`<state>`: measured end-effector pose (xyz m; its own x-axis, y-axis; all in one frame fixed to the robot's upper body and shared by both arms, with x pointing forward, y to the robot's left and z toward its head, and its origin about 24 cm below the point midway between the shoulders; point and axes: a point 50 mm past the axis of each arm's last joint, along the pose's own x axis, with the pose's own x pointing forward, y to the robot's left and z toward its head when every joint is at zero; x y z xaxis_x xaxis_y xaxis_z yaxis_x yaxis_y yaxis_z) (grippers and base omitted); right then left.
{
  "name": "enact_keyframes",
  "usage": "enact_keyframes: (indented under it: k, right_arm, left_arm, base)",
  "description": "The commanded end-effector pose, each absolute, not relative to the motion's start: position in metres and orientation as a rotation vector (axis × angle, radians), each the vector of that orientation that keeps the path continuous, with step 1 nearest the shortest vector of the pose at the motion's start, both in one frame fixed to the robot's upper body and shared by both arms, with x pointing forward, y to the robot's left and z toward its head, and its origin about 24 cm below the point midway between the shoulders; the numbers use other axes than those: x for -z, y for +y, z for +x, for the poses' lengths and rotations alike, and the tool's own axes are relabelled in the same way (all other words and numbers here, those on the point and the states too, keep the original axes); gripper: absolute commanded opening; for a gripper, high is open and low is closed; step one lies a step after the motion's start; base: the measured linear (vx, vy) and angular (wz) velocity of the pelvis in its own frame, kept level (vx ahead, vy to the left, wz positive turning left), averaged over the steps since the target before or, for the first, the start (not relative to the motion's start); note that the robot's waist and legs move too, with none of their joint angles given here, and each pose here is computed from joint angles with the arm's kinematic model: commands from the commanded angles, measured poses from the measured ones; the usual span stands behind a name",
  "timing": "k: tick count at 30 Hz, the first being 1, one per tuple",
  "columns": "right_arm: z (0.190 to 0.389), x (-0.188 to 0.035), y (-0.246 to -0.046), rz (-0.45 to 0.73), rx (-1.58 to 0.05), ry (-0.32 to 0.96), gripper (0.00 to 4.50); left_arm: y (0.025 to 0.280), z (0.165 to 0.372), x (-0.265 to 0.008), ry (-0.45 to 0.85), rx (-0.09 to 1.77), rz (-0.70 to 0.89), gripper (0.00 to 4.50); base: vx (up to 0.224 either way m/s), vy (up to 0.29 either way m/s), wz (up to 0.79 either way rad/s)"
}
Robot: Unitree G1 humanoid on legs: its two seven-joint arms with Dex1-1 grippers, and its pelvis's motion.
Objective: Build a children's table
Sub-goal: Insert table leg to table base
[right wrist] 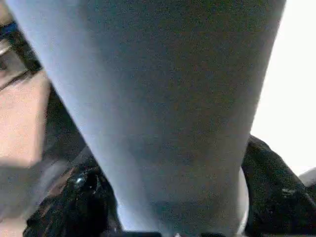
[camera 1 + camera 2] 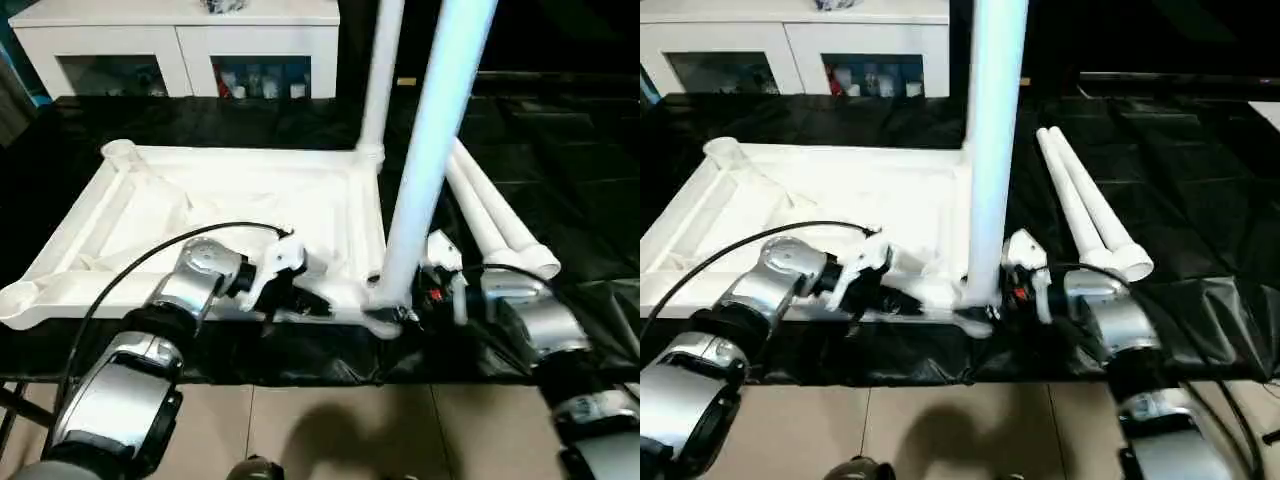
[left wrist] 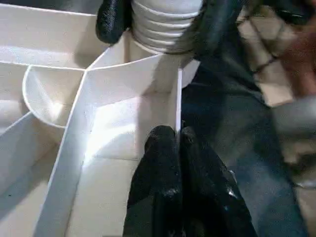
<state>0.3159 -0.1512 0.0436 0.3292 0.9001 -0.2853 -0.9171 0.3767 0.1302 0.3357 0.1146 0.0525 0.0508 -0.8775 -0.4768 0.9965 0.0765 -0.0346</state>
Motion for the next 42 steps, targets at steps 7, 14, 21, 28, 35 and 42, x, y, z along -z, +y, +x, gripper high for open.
enact_keyframes:
  k: [7, 14, 21, 28, 35, 42]
  right_arm:
    - [0.340, -0.026, -0.120, 0.007, -0.709, 0.305, 2.75]
    - [0.347, -0.023, -0.100, 0.051, -0.520, 0.281, 2.75]
    - [0.348, -0.029, -0.094, 0.083, -0.585, 0.242, 3.76]
    - [0.344, -0.030, -0.108, 0.008, -0.737, 0.234, 4.13]
    - [0.331, -0.036, -0.123, -0.051, -1.028, 0.246, 4.13]
    - [0.312, -0.038, -0.135, -0.112, -1.337, 0.361, 4.13]
  left_arm:
    - [0.074, 0.364, -0.064, 0.353, 1.064, 0.256, 0.00]
    - [0.052, 0.361, -0.062, 0.320, 1.051, 0.260, 0.00]
    - [0.057, 0.359, -0.059, 0.304, 1.081, 0.288, 0.00]
    - [0.069, 0.353, -0.059, 0.282, 1.203, 0.316, 0.00]
    - [0.085, 0.341, -0.058, 0.299, 1.412, 0.339, 0.00]
    - [0.101, 0.334, -0.060, 0.332, 1.556, 0.380, 0.00]
  base:
    - [0.000, 0.000, 0.00]
    - [0.000, 0.000, 0.00]
    - [0.000, 0.000, 0.00]
    - [0.000, 0.000, 0.00]
    - [0.000, 0.000, 0.00]
    - [0.000, 0.000, 0.00]
